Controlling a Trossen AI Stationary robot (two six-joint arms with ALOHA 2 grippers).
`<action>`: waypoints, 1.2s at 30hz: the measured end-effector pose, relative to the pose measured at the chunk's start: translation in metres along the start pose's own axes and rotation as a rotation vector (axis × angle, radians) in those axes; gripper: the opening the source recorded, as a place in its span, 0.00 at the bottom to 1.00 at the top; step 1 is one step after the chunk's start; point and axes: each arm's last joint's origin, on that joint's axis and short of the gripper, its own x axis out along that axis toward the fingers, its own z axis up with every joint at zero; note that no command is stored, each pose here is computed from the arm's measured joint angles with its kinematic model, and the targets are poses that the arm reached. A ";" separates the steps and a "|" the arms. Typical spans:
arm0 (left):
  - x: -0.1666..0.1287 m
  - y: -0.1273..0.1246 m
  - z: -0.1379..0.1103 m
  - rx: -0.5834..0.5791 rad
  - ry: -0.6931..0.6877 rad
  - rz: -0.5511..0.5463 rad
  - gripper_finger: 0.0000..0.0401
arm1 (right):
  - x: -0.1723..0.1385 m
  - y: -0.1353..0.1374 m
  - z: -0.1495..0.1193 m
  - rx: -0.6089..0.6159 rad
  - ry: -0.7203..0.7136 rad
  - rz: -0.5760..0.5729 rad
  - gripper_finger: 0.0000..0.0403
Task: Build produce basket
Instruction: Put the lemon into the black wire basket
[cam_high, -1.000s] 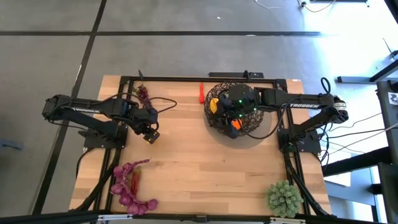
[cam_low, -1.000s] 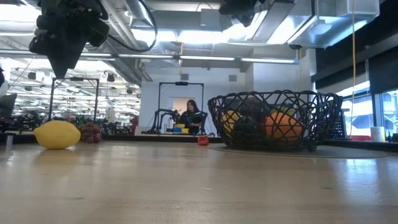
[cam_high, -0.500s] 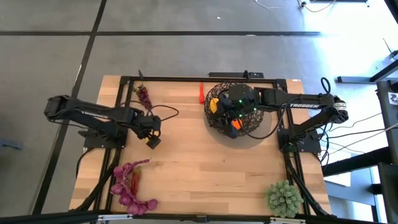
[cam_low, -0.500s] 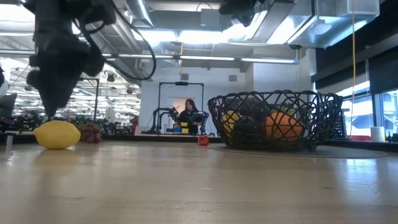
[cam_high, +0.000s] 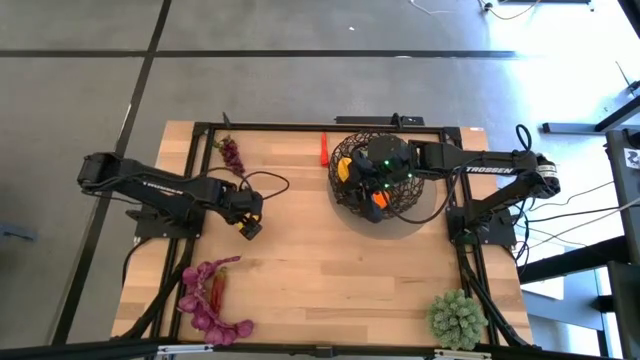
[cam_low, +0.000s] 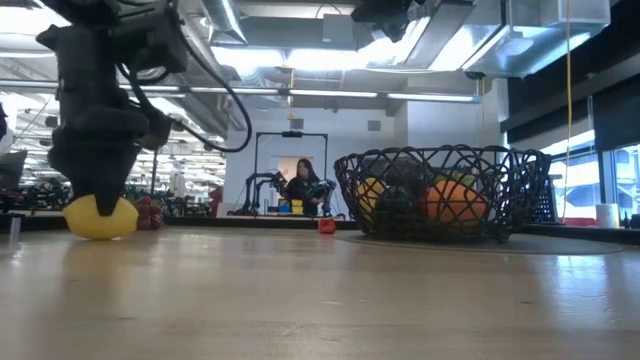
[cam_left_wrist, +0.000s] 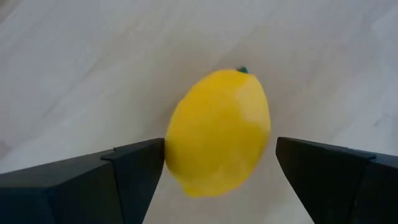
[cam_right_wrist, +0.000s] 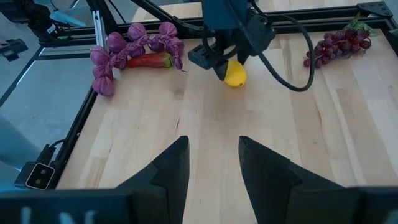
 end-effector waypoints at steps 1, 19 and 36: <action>0.002 -0.001 0.001 0.000 -0.008 -0.001 0.74 | 0.000 0.000 0.000 0.000 0.000 0.000 0.34; 0.030 -0.011 0.007 0.008 -0.017 0.066 0.74 | 0.000 0.000 0.001 -0.003 -0.009 0.001 0.34; 0.030 -0.011 0.004 0.018 -0.002 0.079 0.48 | 0.000 0.000 0.001 -0.002 -0.009 0.001 0.34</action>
